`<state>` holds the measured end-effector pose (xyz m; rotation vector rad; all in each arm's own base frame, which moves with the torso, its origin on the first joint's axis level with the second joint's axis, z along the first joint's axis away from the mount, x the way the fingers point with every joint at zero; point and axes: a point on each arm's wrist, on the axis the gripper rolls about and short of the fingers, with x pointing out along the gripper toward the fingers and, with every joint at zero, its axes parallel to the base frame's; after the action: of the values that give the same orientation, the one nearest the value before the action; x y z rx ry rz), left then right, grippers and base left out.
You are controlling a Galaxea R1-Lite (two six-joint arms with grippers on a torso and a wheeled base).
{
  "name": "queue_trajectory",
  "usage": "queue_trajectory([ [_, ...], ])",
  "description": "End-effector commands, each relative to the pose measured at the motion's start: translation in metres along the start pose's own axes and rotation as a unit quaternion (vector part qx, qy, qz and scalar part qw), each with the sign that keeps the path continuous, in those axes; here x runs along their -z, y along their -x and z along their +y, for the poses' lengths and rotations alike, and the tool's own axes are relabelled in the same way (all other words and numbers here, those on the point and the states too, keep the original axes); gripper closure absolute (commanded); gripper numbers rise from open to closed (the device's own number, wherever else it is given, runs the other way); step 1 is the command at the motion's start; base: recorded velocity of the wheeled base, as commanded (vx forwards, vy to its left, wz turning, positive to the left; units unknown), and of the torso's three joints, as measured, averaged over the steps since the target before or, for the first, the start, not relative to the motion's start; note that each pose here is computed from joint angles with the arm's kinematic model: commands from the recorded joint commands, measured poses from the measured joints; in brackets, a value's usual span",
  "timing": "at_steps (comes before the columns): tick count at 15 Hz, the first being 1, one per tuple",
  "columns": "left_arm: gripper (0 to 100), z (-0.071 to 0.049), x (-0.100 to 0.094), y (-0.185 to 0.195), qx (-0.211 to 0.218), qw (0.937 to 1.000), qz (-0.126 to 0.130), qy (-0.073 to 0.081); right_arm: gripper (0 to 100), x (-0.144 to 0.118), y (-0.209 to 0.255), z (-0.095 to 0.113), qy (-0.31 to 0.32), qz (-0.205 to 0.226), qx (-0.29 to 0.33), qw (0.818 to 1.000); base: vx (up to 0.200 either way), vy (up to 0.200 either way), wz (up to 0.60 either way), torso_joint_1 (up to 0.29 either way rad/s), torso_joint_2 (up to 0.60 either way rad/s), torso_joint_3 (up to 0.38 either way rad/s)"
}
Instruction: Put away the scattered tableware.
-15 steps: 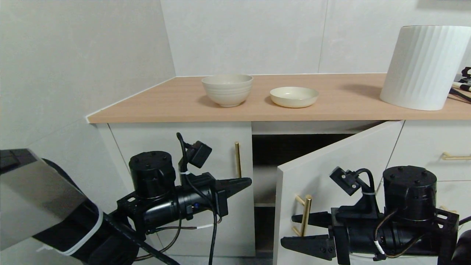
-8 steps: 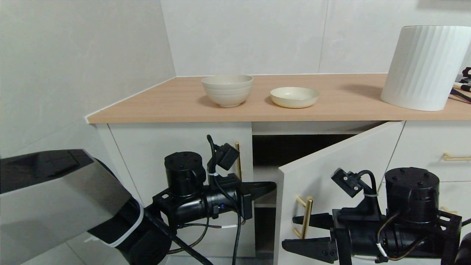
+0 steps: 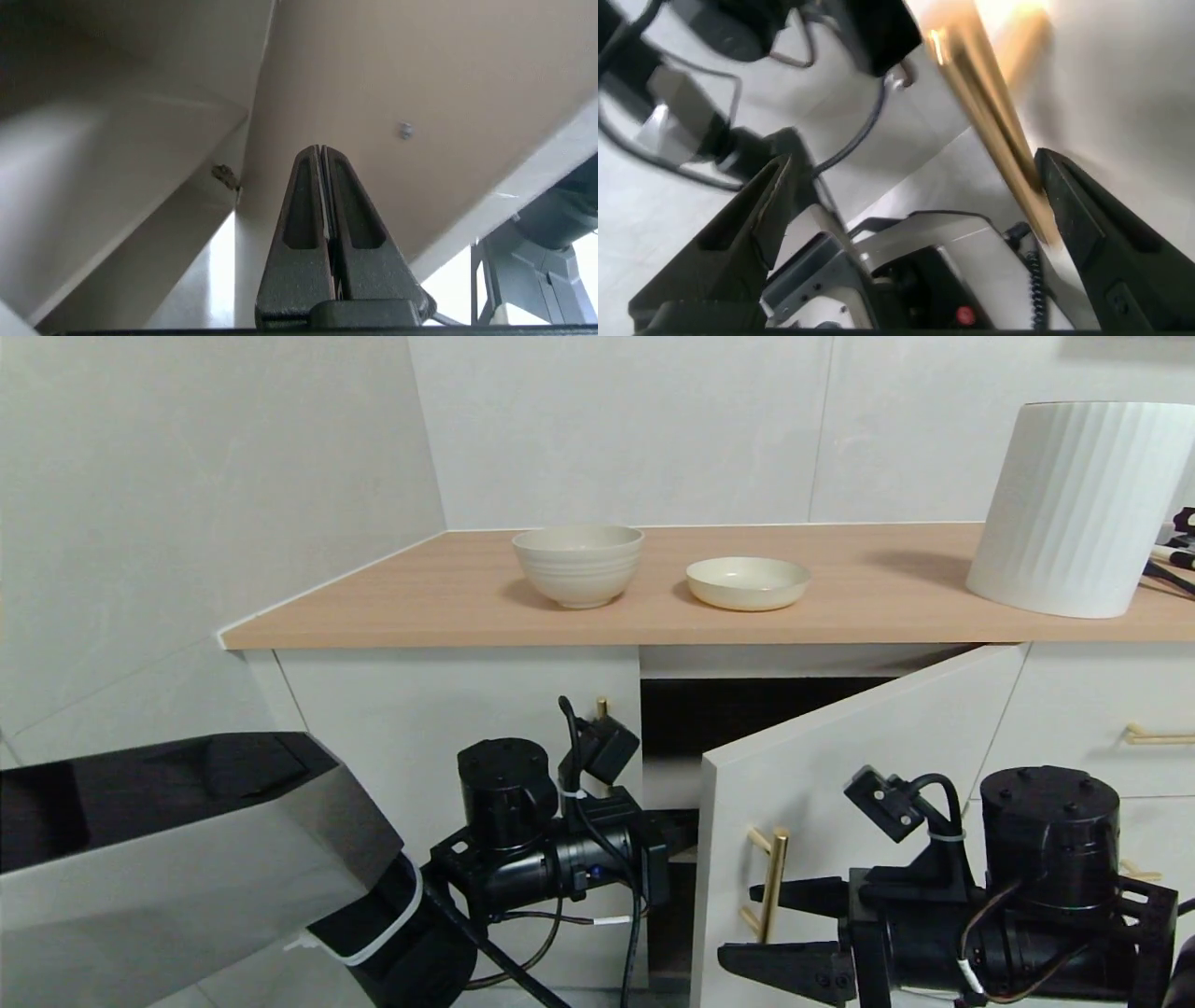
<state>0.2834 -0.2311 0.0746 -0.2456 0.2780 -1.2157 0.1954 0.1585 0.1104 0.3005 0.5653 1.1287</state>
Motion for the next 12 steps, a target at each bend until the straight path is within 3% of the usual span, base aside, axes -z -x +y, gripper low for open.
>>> queue_trajectory([
  [1,100,-0.002,0.004,-0.004,0.006,1.0,0.004,0.002,0,-0.001,0.005,-0.003,-0.002,-0.011,0.021,1.0,0.0,0.0,0.0,0.0,0.0,0.0],
  [5,100,-0.005,0.002,-0.004,0.008,1.0,0.002,0.0,0,-0.004,0.032,0.001,0.01,-0.044,0.051,0.998,0.0,0.0,0.0,0.0,0.0,0.0],
  [12,100,-0.007,0.001,-0.002,0.006,1.0,0.001,0.0,0,0.029,0.071,0.014,-0.005,-0.036,0.071,0.997,0.0,0.0,0.0,0.0,0.0,0.0],
])
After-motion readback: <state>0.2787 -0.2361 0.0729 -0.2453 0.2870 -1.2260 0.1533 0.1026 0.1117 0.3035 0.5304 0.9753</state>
